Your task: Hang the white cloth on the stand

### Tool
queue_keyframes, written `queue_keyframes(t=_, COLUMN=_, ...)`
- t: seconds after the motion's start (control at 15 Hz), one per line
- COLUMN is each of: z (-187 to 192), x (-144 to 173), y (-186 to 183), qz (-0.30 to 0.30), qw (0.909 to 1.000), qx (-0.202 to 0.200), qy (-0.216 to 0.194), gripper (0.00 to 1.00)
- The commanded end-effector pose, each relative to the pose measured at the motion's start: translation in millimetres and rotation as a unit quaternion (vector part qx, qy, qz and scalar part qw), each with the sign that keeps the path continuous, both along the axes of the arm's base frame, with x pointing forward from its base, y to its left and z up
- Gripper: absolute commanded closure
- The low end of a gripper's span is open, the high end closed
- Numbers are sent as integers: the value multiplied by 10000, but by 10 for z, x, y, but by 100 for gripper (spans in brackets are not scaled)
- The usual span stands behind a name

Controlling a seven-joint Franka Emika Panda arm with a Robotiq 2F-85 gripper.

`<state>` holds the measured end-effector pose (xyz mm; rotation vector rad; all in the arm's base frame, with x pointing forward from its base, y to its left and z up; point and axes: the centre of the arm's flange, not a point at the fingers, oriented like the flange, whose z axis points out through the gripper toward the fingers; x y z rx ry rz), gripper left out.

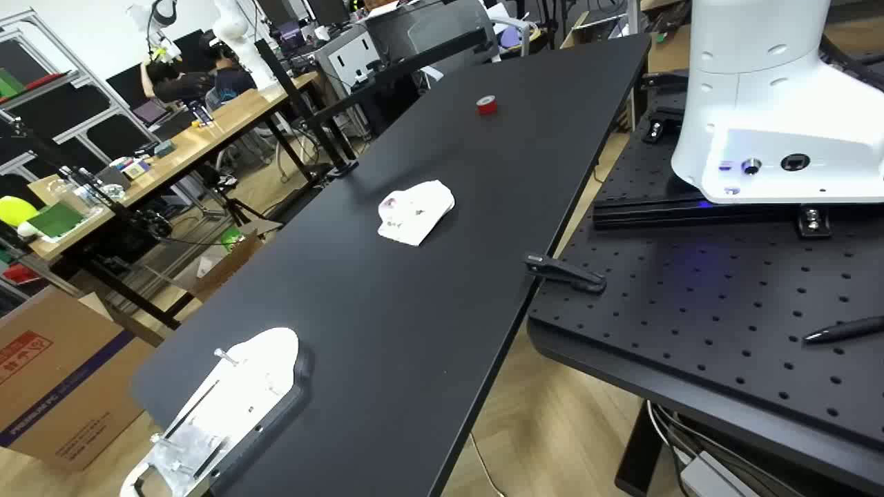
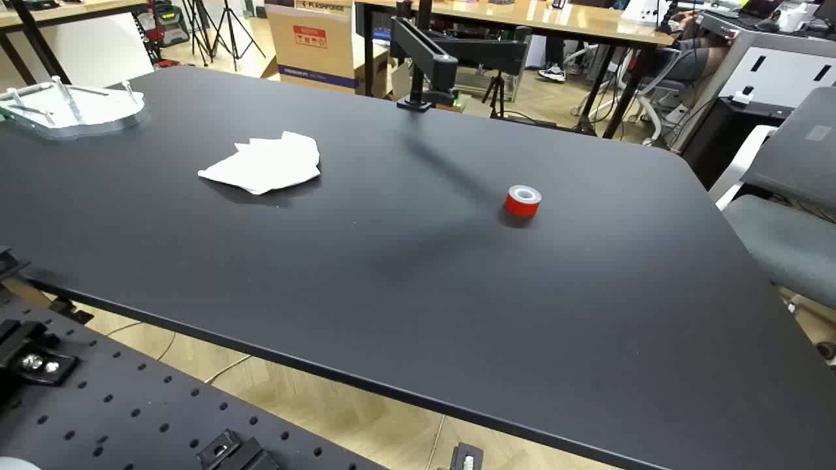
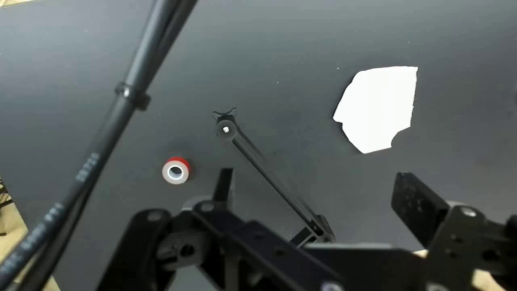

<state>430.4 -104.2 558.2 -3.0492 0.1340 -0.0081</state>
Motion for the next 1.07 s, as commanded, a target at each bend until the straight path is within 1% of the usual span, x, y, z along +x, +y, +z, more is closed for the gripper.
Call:
queue_keyframes(t=0.0, z=-1, x=3, y=0, qz=-1, qw=10000, qx=-2, qy=-6, gripper=0)
queue_keyframes(t=0.67, z=2, x=3, y=-1, qz=0, qw=10000, qx=-3, qy=-14, gripper=0)
queue_keyframes(t=0.8, z=-72, x=75, y=128, qz=84, qw=9996, qx=-195, qy=-171, gripper=0)
queue_keyframes(t=1.0, z=-313, x=199, y=458, qz=342, qw=9972, qx=-470, qy=-475, gripper=0)
